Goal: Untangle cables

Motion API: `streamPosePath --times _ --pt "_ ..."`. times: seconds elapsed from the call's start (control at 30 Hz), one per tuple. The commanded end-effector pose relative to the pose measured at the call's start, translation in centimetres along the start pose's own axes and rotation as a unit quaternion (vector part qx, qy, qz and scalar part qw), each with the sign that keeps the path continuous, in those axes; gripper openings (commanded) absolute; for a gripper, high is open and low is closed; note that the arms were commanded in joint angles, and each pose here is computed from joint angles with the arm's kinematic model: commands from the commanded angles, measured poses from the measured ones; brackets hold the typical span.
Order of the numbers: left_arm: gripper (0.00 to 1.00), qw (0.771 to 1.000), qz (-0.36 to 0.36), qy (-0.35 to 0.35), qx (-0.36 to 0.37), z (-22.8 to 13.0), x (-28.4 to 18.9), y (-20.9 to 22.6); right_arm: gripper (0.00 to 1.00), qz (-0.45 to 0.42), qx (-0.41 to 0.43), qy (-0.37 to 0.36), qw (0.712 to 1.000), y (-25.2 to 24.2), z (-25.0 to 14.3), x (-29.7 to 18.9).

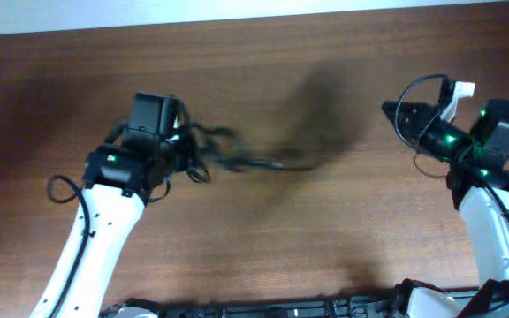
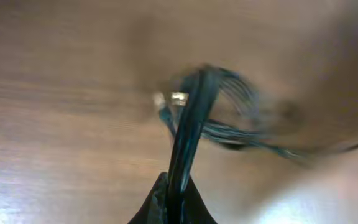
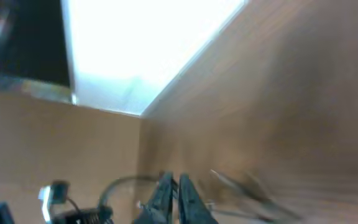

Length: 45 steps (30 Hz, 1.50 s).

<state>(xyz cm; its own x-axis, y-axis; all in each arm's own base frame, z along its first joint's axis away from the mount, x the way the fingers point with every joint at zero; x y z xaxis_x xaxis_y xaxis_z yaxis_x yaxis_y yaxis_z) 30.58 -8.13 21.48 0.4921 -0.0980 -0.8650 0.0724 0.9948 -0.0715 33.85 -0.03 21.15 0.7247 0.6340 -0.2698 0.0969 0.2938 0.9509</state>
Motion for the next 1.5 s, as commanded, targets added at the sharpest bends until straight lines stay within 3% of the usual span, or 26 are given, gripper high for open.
streamPosePath --times 0.0,0.03,0.07,0.1,0.13,0.2,0.23,0.3,0.47,0.57,0.63,0.67,0.7,0.73,0.8,0.9,0.97,1.1,1.13,1.17,1.2,1.23,1.27,1.33,1.4,1.47 --pt "0.00 0.997 0.028 -0.054 -0.054 2.0 -0.6 1.1 0.10 -0.060 -0.036 -0.008 0.998 -2.5 -0.5 -0.4" --pt "0.00 0.997 -0.021 -0.059 -0.036 2.5 -0.6 -0.4 0.22 -0.085 -0.015 -0.011 0.996 -3.4 -0.8 -0.5" --pt "0.00 0.977 -0.167 -0.081 0.100 3.1 -1.6 -4.8 0.32 -0.101 -0.001 -0.007 0.995 -4.2 -1.2 -0.6" --pt "0.00 0.916 -0.307 -0.113 0.233 2.4 -3.7 -8.7 0.39 -0.107 -0.015 0.004 0.994 -4.5 -1.6 -0.5" --pt "0.07 0.881 -0.358 -0.130 0.280 1.9 -4.8 -10.0 0.41 -0.109 -0.024 0.013 0.994 -4.7 -2.0 -0.2" --pt "0.11 0.898 -0.319 -0.118 0.279 1.8 -3.8 -9.0 0.45 -0.107 -0.034 0.029 0.993 -4.5 -2.7 0.5" --pt "0.00 0.905 -0.304 -0.108 0.277 1.5 -3.4 -8.6 0.46 -0.112 -0.037 0.031 0.993 -4.5 -2.9 0.7" --pt "0.00 0.908 -0.306 -0.083 0.273 0.5 -3.2 -8.3 0.51 -0.111 -0.044 0.044 0.992 -4.3 -3.6 1.3" --pt "0.41 0.915 -0.294 -0.067 0.270 0.3 -2.3 -8.0 0.56 -0.139 -0.075 0.080 0.984 -4.3 -6.5 3.9" --pt "0.89 0.932 -0.245 -0.037 0.265 0.5 1.0 -6.8 0.57 -0.164 -0.087 0.082 0.979 -4.7 -7.3 4.5" --pt "0.90 0.957 -0.247 0.011 0.149 0.9 4.6 -7.0 0.57 -0.185 -0.079 0.083 0.976 -5.4 -7.5 4.3" --pt "0.90 0.966 -0.246 0.043 0.058 0.9 5.9 -7.2 0.57 -0.195 -0.077 0.079 0.975 -5.6 -7.5 4.2" --pt "0.99 0.960 -0.247 0.100 -0.083 0.4 7.4 -7.5 0.57 -0.201 -0.077 0.076 0.974 -5.8 -7.4 4.1" --pt "0.99 0.928 -0.259 0.169 -0.210 -0.5 8.5 -8.4 0.57 -0.201 -0.076 0.076 0.974 -5.8 -7.4 4.1" --pt "0.99 0.852 -0.281 0.276 -0.345 -1.9 9.4 -10.3 0.58 -0.202 -0.077 0.076 0.973 -5.8 -7.4 4.1" --pt "0.99 0.798 -0.169 0.306 -0.491 -3.2 11.0 -10.9 0.58 -0.212 -0.078 0.069 0.972 -6.1 -7.2 4.0" --pt "0.79 0.793 -0.060 0.210 -0.569 -2.7 12.9 -10.0 0.58 -0.217 -0.073 0.073 0.971 -6.3 -7.4 3.9" --pt "0.72 0.820 -0.092 0.152 -0.544 -1.2 16.0 -12.7 0.58 -0.229 -0.058 0.083 0.968 -6.8 -8.0 3.5" --pt "0.53 0.822 -0.077 0.147 -0.544 -1.6 17.1 -12.4 0.58 -0.234 -0.053 0.087 0.967 -7.0 -8.2 3.4" --pt "0.17 0.861 -0.077 0.127 -0.487 -1.4 18.2 -11.8 0.58 -0.238 -0.048 0.091 0.966 -7.2 -8.4 3.3" --pt "0.04 0.905 -0.119 0.096 -0.396 0.3 18.1 -11.9 0.58 -0.241 -0.045 0.093 0.965 -7.3 -8.5 3.2" --pt "0.00 0.950 -0.229 0.034 -0.207 3.5 16.8 -13.4 0.58 -0.243 -0.043 0.095 0.964 -7.4 -8.6 3.1" --pt "0.00 0.946 -0.314 -0.015 -0.074 5.6 14.6 -14.5 0.58 -0.237 -0.041 0.100 0.966 -7.2 -8.8 3.2" --pt "0.00 0.887 -0.426 -0.092 0.149 6.6 7.9 -14.4 0.58 -0.171 -0.058 0.115 0.977 -5.2 -8.7 4.1" --pt "0.00 0.871 -0.433 -0.101 0.208 5.6 5.2 -13.0 0.65 -0.092 -0.113 0.137 0.980 -2.8 -8.8 4.8" --pt "0.00 0.801 -0.509 -0.121 0.290 3.0 -0.3 -13.0 0.66 -0.015 -0.174 0.144 0.974 -0.1 -8.7 5.3"
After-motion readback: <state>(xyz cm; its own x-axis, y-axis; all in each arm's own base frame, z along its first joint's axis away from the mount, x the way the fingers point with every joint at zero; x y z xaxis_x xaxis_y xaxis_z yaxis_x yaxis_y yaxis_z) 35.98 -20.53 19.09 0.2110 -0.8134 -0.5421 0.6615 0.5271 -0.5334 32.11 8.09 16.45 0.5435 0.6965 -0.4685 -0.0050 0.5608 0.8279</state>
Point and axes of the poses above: each gripper's point midway between its finger pads, its own x axis out along the fingers, its own y axis along the line the jaws close on, z = x × y, the point moved 3 cm from there along -x, back along the fingers, and after that the axes turned 11 degrees about x, right-handed, at the moved point
